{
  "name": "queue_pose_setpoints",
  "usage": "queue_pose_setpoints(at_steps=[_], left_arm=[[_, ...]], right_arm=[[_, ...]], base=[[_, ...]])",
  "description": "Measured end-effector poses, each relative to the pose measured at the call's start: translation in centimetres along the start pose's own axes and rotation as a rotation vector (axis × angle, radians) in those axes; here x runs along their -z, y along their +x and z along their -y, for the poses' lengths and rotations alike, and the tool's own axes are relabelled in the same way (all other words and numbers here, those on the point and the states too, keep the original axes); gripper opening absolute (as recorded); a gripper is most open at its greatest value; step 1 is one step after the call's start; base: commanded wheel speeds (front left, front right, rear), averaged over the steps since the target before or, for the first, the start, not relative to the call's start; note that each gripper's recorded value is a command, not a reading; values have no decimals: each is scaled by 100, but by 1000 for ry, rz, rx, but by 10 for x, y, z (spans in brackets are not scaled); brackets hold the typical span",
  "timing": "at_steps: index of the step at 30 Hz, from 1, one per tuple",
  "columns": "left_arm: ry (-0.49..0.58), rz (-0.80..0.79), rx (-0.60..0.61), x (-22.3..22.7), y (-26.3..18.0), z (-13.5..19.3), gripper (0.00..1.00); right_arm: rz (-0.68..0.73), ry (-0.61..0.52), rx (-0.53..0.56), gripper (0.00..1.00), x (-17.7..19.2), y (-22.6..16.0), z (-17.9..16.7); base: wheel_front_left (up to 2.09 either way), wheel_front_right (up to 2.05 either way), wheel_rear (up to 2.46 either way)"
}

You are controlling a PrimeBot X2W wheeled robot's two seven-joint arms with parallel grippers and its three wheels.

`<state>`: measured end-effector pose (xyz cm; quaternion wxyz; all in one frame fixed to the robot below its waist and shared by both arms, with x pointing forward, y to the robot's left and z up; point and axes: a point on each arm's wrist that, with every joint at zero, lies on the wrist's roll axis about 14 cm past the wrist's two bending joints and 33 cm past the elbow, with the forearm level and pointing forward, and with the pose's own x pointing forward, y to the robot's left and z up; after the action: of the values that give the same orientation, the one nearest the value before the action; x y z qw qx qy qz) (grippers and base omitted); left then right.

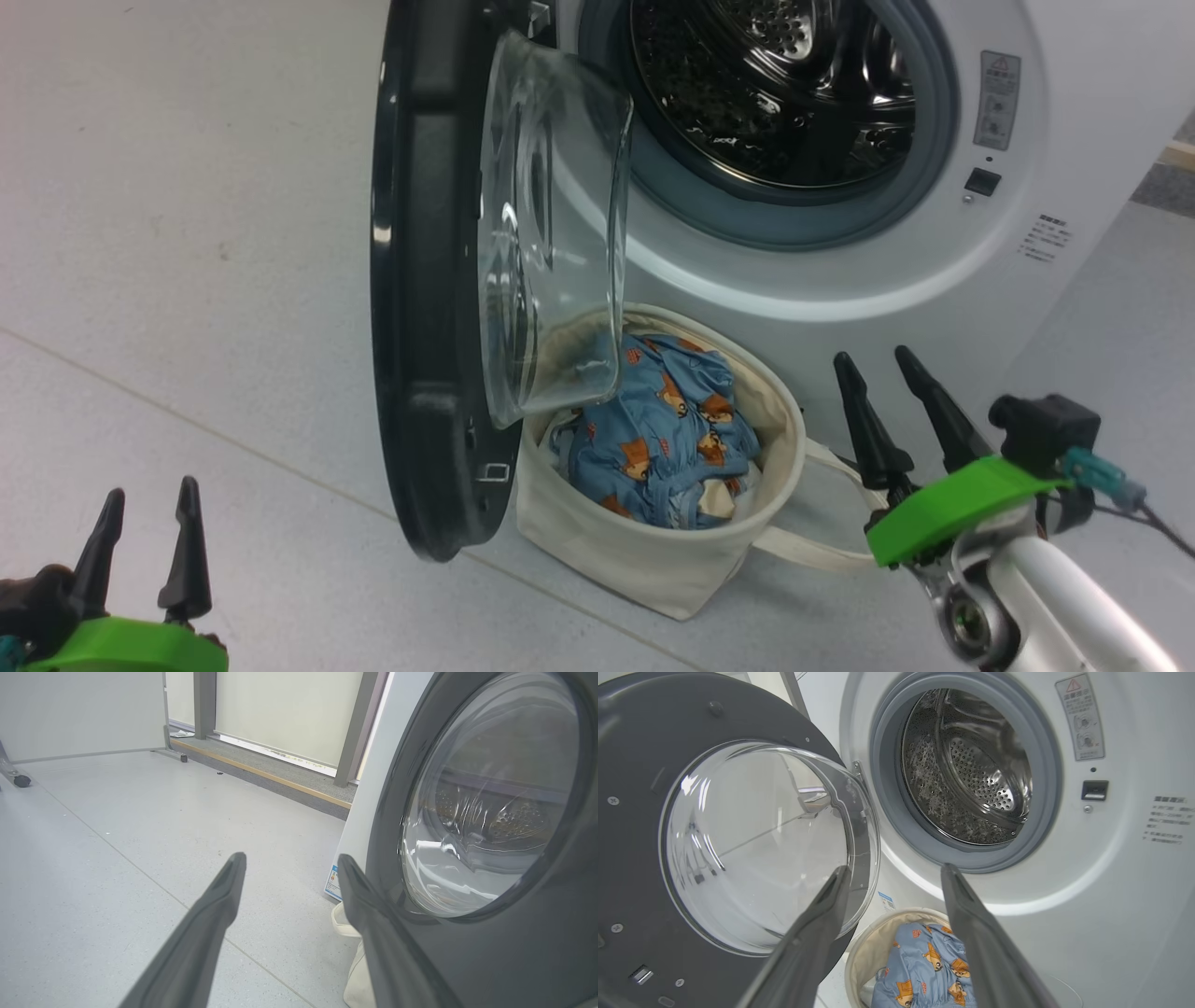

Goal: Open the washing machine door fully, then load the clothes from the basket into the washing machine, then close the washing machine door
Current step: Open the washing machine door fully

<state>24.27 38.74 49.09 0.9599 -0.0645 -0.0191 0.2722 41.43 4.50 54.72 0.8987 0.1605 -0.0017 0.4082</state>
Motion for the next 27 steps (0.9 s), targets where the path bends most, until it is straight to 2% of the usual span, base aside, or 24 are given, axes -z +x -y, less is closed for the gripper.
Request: queue_pose_setpoints(at_steps=[3,8,27], left_arm=[[2,-2,5,1,1,2,100],[1,6,21,-2,4,8,100],[0,15,43,-3,4,14,100]], right_arm=[[44,-69,40,100,-5,-8,3],[87,-109,81,100,-8,-20,-2],[65,-107,113,100,1,-29,0]], base=[[0,0,0],[0,0,0],[0,0,0]])
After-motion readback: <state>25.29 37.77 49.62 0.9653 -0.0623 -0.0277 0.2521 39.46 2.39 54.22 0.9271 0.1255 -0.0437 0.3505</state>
